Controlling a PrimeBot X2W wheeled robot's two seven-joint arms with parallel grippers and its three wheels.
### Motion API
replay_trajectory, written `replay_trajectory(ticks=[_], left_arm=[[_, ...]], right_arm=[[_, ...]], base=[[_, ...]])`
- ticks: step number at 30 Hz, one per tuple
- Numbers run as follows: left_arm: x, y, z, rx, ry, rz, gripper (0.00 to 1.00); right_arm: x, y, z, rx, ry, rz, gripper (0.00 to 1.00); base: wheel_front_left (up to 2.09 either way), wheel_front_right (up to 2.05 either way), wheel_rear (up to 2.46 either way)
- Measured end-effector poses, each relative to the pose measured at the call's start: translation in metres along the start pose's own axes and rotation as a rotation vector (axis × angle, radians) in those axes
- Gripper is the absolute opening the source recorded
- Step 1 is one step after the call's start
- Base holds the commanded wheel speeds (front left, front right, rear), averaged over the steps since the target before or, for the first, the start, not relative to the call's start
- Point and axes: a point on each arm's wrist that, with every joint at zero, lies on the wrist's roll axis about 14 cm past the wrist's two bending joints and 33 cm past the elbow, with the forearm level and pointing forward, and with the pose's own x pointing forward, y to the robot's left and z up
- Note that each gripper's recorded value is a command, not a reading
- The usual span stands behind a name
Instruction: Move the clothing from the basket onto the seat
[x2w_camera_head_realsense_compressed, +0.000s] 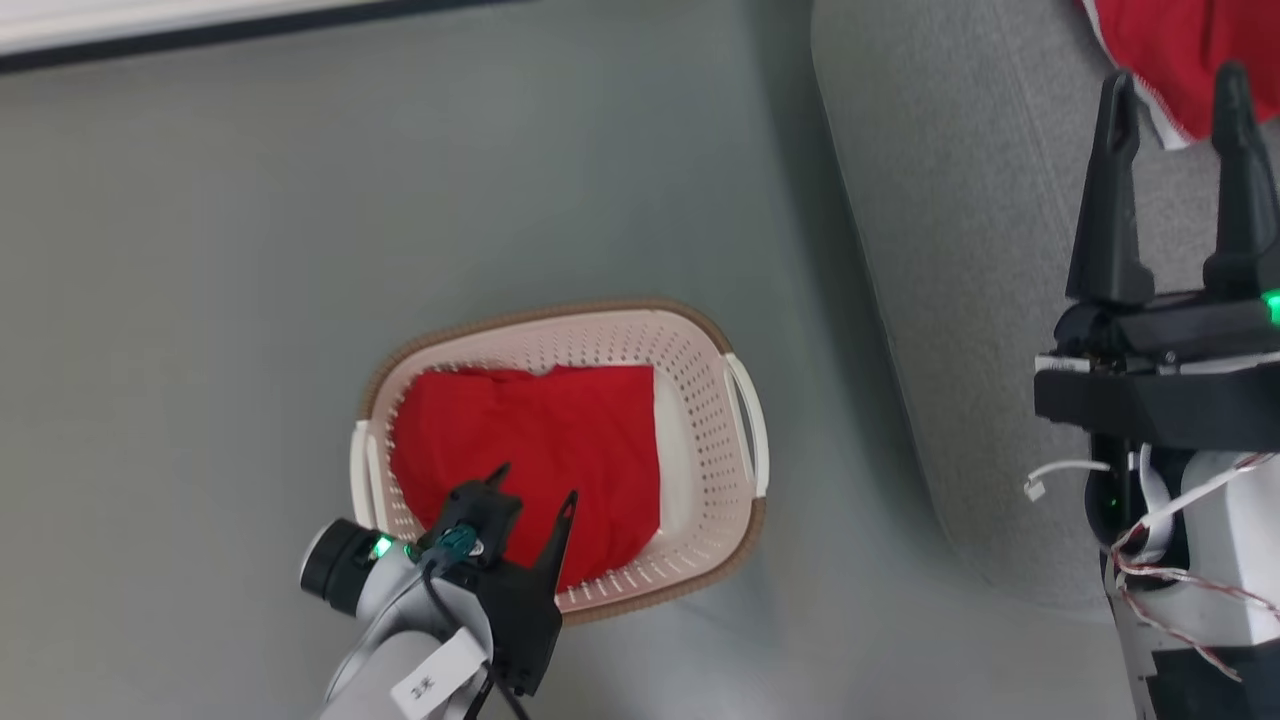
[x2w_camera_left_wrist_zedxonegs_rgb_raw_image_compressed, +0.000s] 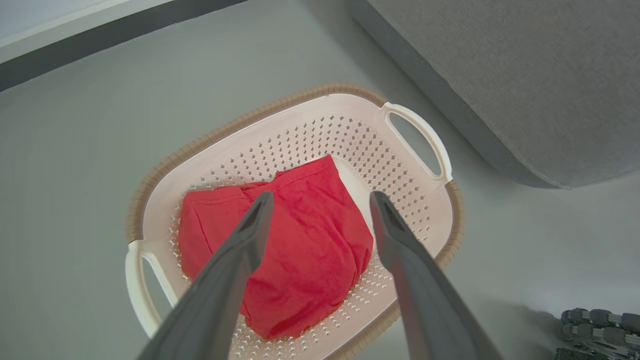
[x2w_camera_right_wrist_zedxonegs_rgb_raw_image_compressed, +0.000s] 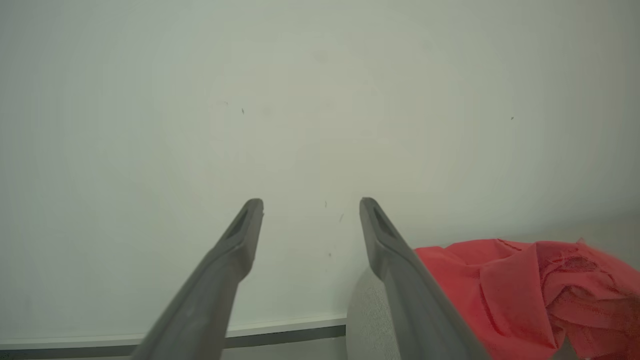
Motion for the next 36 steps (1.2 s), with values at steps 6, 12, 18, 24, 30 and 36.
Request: replay_trajectory(ticks=[6,12,18,24,30,36], left_arm=[[0.03,-0.005,-0.02,0.063,0.08,-0.074,1.0],[0.059,-0.005,-0.038,0.064,0.137,-0.118,1.0],[0.09,-0.005,-0.061,0.085,0.186,-0.171,1.0],[0.115,-0.001,-0.081,0.098,0.215,-0.205,1.0],[0.129,0.004,-0.118,0.12,0.29,-0.234,1.0],[0.136,-0.001,-0.151,0.134,0.36,-0.264,1.0]], right_arm=[[0.017,-0.006,-0.014,-0.023,-0.003,-0.006,1.0],[0.027,-0.014,-0.038,-0.046,0.025,-0.015,1.0],[0.039,-0.022,-0.066,-0.067,0.046,-0.025,1.0],[0.046,-0.031,-0.091,-0.081,0.057,-0.041,1.0],[0.045,-0.036,-0.126,-0.083,0.108,-0.05,1.0],[0.038,-0.044,-0.153,-0.101,0.165,-0.067,1.0]], base=[[0.0,0.0,0.0],[0.0,0.0,0.0],[0.0,0.0,0.0],[0.0,0.0,0.0],[0.0,0.0,0.0],[0.0,0.0,0.0]])
